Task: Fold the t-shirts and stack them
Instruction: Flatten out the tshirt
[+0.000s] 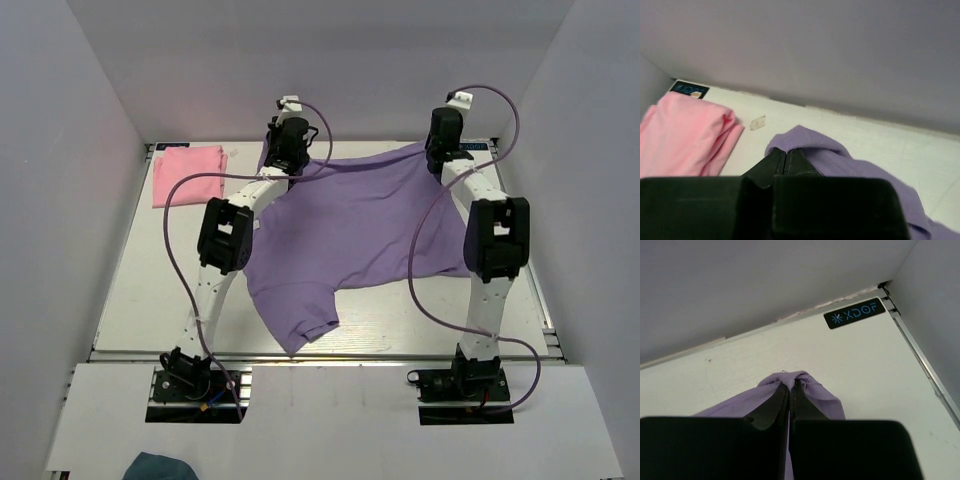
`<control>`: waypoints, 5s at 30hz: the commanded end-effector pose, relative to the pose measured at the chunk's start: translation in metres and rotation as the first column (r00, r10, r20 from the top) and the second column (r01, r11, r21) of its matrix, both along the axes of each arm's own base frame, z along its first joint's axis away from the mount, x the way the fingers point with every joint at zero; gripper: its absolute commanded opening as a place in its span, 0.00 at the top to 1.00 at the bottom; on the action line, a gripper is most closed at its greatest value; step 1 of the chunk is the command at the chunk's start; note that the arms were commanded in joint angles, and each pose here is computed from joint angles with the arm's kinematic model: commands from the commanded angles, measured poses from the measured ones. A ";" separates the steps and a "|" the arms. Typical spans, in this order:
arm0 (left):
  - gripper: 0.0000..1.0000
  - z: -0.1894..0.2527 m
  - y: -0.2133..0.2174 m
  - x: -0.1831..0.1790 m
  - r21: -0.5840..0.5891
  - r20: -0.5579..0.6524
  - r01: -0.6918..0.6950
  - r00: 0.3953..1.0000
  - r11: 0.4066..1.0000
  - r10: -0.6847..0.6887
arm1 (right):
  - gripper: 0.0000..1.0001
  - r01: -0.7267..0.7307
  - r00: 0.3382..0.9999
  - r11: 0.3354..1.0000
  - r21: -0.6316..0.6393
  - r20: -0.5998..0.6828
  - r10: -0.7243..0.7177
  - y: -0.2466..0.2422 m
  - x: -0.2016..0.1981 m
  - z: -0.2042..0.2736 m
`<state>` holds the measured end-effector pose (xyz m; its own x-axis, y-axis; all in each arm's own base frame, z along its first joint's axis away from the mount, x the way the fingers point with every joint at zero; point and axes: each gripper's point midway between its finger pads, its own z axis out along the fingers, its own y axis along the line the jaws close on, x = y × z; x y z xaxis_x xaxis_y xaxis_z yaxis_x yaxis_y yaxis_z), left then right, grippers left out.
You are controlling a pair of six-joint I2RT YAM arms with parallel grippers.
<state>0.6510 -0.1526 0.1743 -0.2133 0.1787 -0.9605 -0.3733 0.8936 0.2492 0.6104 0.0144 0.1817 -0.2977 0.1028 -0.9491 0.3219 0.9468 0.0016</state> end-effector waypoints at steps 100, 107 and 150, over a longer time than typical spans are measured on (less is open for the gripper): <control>0.00 -0.167 -0.128 -0.490 -0.782 -0.619 0.216 -0.159 0.585 -0.769 | 0.10 -0.363 0.752 0.815 0.452 -0.374 0.543 0.102 -0.034 -0.141; 0.00 -0.143 -0.149 -0.479 -0.697 -0.676 0.429 -0.129 0.574 -0.725 | 0.10 -0.486 0.763 0.812 0.324 -0.295 0.574 0.097 0.000 -0.102; 0.10 -0.143 0.045 -0.351 -0.558 -0.674 -0.201 0.675 0.805 -0.300 | 0.14 -0.920 0.084 0.296 0.256 -0.608 0.789 0.240 -0.472 -0.105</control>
<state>0.2977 -0.1064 0.0244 -0.8776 -0.2952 -0.3777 -0.2753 0.9554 -0.1071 0.1611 0.2525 0.0849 -0.5274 -0.6627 -0.5317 -0.8045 0.5907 0.0618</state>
